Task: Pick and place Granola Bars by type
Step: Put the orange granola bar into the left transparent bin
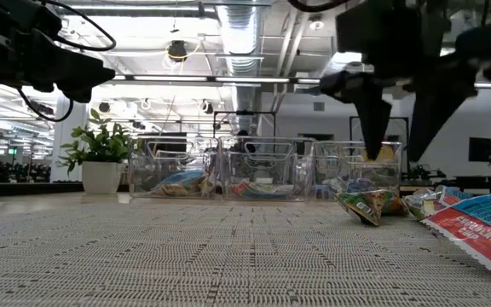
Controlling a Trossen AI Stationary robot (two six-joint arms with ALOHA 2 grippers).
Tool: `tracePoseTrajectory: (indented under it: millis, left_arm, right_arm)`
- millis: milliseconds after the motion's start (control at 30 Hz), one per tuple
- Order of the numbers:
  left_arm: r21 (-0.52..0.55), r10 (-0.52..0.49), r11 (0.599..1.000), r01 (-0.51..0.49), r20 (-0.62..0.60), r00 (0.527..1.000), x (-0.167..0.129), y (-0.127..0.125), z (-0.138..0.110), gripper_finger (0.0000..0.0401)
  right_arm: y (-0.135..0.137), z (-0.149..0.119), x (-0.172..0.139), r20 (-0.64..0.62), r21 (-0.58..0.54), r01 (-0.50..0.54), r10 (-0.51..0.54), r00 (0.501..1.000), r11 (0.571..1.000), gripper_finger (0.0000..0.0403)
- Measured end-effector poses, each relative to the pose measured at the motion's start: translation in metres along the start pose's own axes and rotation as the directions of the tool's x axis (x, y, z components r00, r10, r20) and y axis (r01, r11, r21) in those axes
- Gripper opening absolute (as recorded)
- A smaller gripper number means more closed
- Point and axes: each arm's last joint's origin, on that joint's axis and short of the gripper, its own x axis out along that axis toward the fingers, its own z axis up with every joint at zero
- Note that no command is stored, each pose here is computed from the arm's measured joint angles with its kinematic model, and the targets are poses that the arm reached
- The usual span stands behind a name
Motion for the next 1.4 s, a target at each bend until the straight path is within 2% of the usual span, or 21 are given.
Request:
tracePoseTrajectory:
  millis: [233, 433, 1000, 1233, 1400]
  left_arm:
    - [0.0, 0.0, 1.0, 0.0, 0.0, 1.0, 0.0, 0.0, 0.0, 0.0155]
    - [0.0, 0.0, 1.0, 0.0, -0.001, 1.0, 0.0, 0.0, 0.0, 0.0155]
    - [0.0, 0.0, 1.0, 0.0, 0.0, 1.0, 0.0, 0.0, 0.0, 0.0155]
    - [0.0, 0.0, 1.0, 0.0, -0.001, 1.0, 0.0, 0.0, 0.0, 0.0155]
    - [0.0, 0.0, 1.0, 0.0, 0.0, 1.0, 0.0, 0.0, 0.0, 0.0155]
  right_arm:
    - [0.0, -0.015, 0.018, 0.011, 0.012, 0.012, -0.012, 1.0, 1.0, 0.0174]
    - [-0.004, -0.015, 0.024, 0.064, 0.024, 0.038, -0.04, 0.997, 0.999, 0.0166]
    - [-0.005, -0.026, 0.049, 0.064, 0.04, 0.061, -0.064, 0.996, 0.997, 0.0138]
    - [-0.002, -0.022, 0.057, 0.067, 0.032, 0.065, -0.068, 0.995, 0.997, 0.0095]
    - [-0.006, -0.018, 0.055, 0.092, 0.072, 0.063, -0.07, 0.993, 0.995, 0.0055]
